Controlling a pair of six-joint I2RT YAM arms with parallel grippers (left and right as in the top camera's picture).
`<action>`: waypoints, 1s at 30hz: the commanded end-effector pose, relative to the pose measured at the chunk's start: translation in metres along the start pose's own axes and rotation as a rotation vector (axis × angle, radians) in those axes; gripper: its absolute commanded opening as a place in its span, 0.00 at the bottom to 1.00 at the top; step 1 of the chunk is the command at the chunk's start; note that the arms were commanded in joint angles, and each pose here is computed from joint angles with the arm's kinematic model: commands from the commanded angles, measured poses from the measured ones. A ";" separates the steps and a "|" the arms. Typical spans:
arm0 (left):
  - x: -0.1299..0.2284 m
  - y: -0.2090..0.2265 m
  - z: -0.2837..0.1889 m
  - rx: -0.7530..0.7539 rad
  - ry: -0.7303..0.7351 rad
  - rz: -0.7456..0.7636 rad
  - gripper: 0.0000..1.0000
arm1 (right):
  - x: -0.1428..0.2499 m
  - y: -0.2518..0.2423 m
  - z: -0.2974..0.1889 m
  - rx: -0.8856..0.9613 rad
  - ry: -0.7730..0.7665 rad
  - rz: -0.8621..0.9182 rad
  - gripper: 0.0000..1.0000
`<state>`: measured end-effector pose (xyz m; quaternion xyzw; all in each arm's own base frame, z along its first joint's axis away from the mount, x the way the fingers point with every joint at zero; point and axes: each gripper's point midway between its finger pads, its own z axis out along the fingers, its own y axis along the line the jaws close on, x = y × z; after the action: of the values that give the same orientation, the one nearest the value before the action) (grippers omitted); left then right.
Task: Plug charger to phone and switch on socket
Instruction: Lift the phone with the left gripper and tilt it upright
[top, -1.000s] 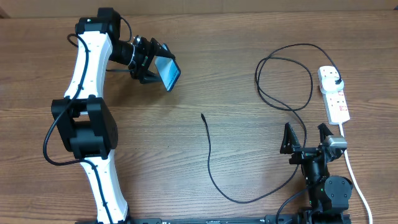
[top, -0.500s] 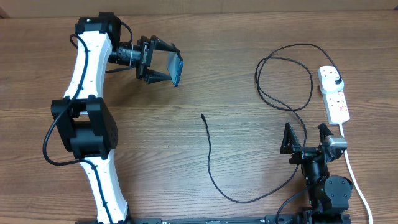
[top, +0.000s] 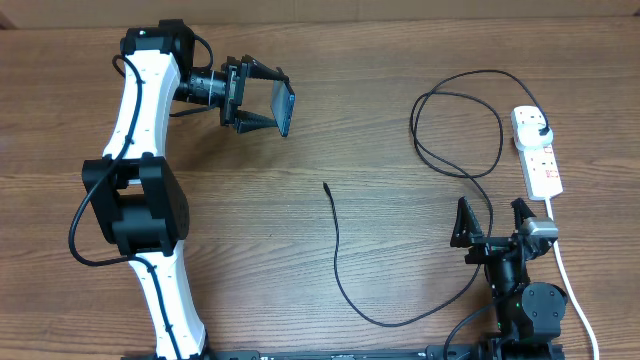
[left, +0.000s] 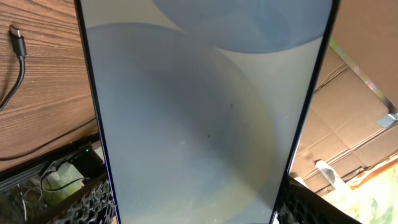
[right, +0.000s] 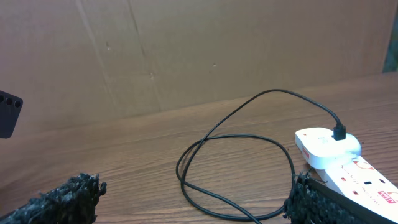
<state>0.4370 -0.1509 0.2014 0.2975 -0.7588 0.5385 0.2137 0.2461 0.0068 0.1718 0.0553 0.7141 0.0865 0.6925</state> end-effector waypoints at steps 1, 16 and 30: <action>0.024 -0.022 -0.005 0.047 0.019 0.049 0.04 | 0.002 0.000 0.000 0.002 -0.003 -0.008 1.00; 0.023 -0.020 -0.005 0.037 0.011 0.043 0.04 | 0.002 0.000 0.000 0.002 -0.004 -0.008 1.00; 0.018 -0.015 -0.005 0.004 -0.017 0.042 0.04 | 0.002 0.000 0.000 0.002 -0.004 -0.008 1.00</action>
<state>0.4364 -0.1486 0.1952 0.3089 -0.7661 0.5211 0.2149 0.2461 0.0069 0.1717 0.0550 0.7143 0.0865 0.6923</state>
